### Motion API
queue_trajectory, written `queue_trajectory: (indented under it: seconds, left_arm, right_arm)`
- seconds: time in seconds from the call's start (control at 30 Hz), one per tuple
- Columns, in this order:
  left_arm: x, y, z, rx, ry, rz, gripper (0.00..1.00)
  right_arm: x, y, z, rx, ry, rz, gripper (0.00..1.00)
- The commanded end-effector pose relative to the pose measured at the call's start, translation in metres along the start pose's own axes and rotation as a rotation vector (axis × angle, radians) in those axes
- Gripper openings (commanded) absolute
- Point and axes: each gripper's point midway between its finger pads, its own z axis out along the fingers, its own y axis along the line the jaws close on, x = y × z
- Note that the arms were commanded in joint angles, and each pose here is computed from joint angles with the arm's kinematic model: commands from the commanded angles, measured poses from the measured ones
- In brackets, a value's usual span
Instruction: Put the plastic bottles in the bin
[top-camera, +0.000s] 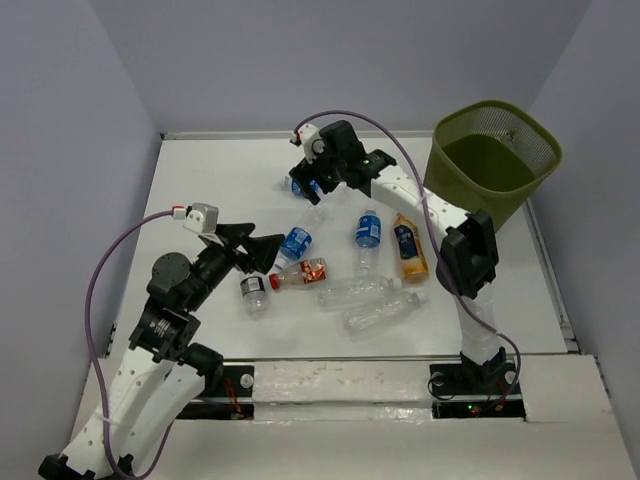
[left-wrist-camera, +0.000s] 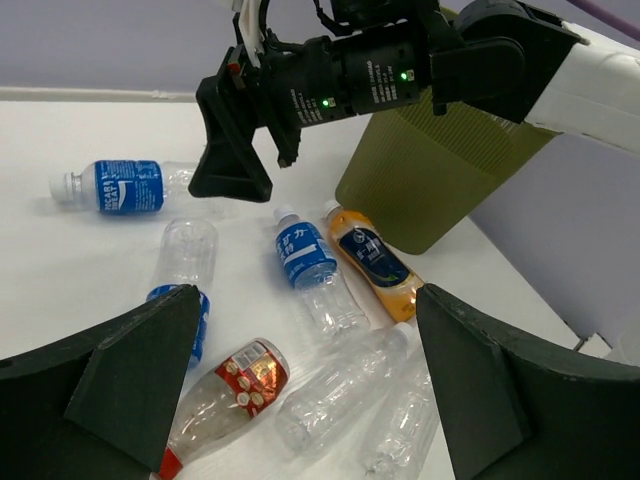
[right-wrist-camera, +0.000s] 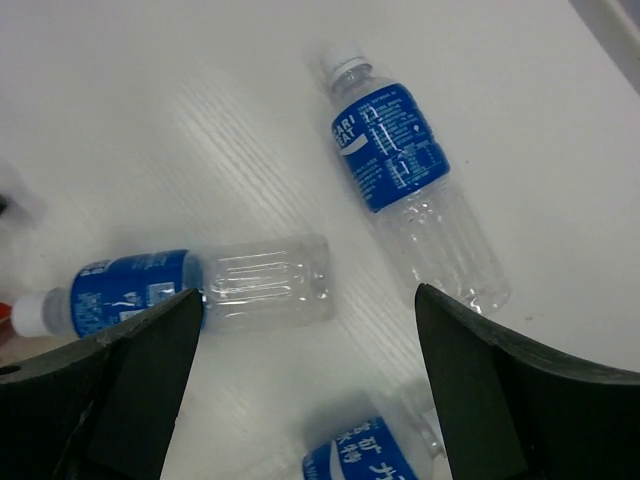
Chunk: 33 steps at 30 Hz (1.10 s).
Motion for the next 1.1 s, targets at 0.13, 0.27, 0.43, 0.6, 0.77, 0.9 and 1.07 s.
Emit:
queue_trajectory:
  seconds: [0.13,0.27,0.43,0.6,0.77,0.9,1.07]
  left_arm:
    - [0.000,0.010,0.007,-0.054,0.003,0.005,0.99]
    - [0.006,0.011,0.012,-0.057,0.030,0.002,0.99]
    - [0.013,0.018,0.017,-0.077,0.061,0.000,0.99]
    - [0.024,0.032,0.023,-0.138,0.107,-0.007,0.99]
    - [0.037,0.041,0.029,-0.169,0.164,-0.025,0.99]
    - [0.044,0.047,0.033,-0.184,0.192,-0.037,0.99]
    - [0.052,0.056,0.037,-0.215,0.224,-0.044,0.99]
  right_arm:
    - [-0.018,-0.077,0.033,0.062,-0.034,-0.135,0.93]
    - [-0.006,-0.079,0.057,0.011,-0.017,-0.143,0.93]
    - [-0.001,-0.067,0.074,-0.073,-0.032,-0.144,0.94]
    - [0.003,-0.066,0.088,-0.095,-0.036,-0.156,0.95]
    - [0.018,-0.073,0.109,-0.093,-0.024,-0.149,0.95]
    - [0.026,-0.083,0.120,-0.075,-0.029,-0.165,0.93]
    - [0.042,-0.086,0.133,-0.064,0.001,-0.173,0.92]
